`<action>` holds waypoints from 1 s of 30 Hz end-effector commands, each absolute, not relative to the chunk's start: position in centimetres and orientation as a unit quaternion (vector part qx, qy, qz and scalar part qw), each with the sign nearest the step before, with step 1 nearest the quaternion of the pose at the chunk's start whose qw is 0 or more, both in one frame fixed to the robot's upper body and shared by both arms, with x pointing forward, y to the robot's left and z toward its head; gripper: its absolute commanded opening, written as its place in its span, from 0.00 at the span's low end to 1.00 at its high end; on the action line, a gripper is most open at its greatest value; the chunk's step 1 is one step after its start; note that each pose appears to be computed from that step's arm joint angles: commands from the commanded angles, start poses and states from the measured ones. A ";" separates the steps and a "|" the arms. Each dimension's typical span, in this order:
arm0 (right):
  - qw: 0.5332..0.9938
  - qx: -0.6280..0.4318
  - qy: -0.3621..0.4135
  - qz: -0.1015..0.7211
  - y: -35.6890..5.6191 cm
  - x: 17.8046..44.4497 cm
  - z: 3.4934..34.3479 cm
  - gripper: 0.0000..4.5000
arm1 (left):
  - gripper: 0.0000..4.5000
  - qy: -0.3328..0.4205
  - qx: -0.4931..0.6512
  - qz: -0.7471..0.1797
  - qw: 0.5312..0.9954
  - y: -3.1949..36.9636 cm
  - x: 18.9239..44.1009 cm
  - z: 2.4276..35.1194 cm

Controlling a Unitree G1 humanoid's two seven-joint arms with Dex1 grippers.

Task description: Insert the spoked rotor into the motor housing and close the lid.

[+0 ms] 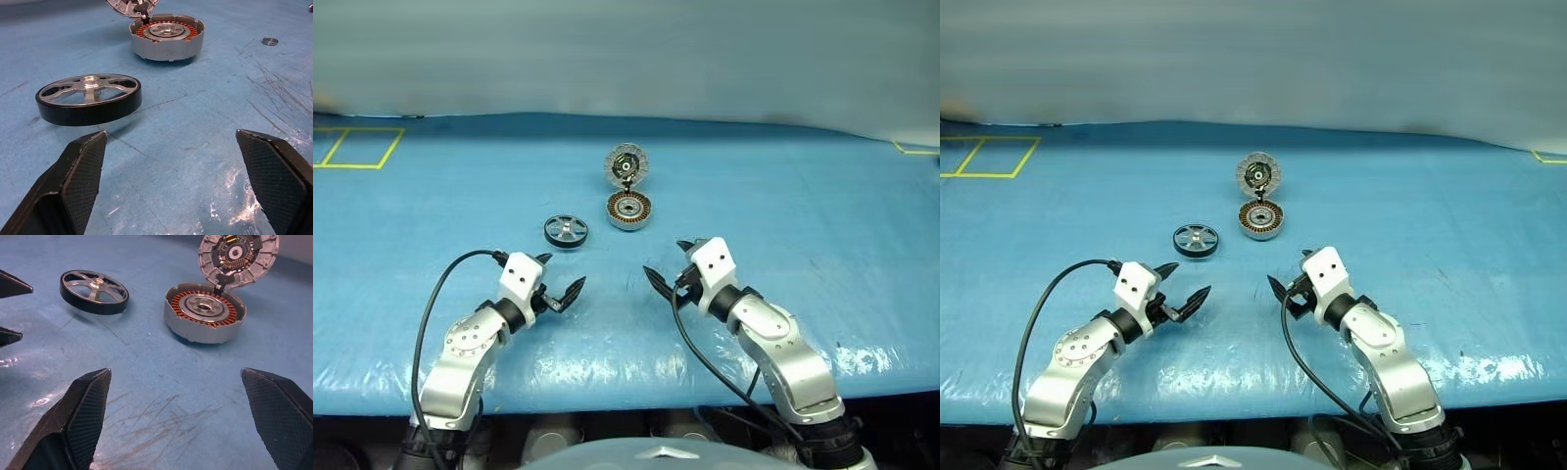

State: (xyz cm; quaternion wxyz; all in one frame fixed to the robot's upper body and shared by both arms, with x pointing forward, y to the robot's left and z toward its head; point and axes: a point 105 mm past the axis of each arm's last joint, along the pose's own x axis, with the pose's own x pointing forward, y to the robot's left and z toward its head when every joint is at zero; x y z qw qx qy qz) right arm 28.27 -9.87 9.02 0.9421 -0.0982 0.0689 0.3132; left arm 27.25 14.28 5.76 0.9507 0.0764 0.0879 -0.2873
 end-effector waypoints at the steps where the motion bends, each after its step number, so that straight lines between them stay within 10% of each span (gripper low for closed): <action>1: 0.923 -0.142 0.050 0.354 -9.1 28.7 10.2 0.99 | 1.00 0.059 0.077 -0.294 0.951 13.8 27.2 7.0; 10: 0.801 -0.341 0.144 0.471 -6.6 32.5 9.9 0.99 | 1.00 0.044 0.088 -0.320 0.942 12.9 26.7 7.1; 20: 0.788 -0.405 0.177 0.428 -4.7 39.6 12.0 0.99 | 1.00 0.052 0.076 -0.329 0.940 12.4 25.7 6.5; 30: 0.791 -0.384 0.195 0.433 -3.8 41.4 11.3 0.99 | 1.00 0.055 0.068 -0.326 0.941 12.5 25.2 5.8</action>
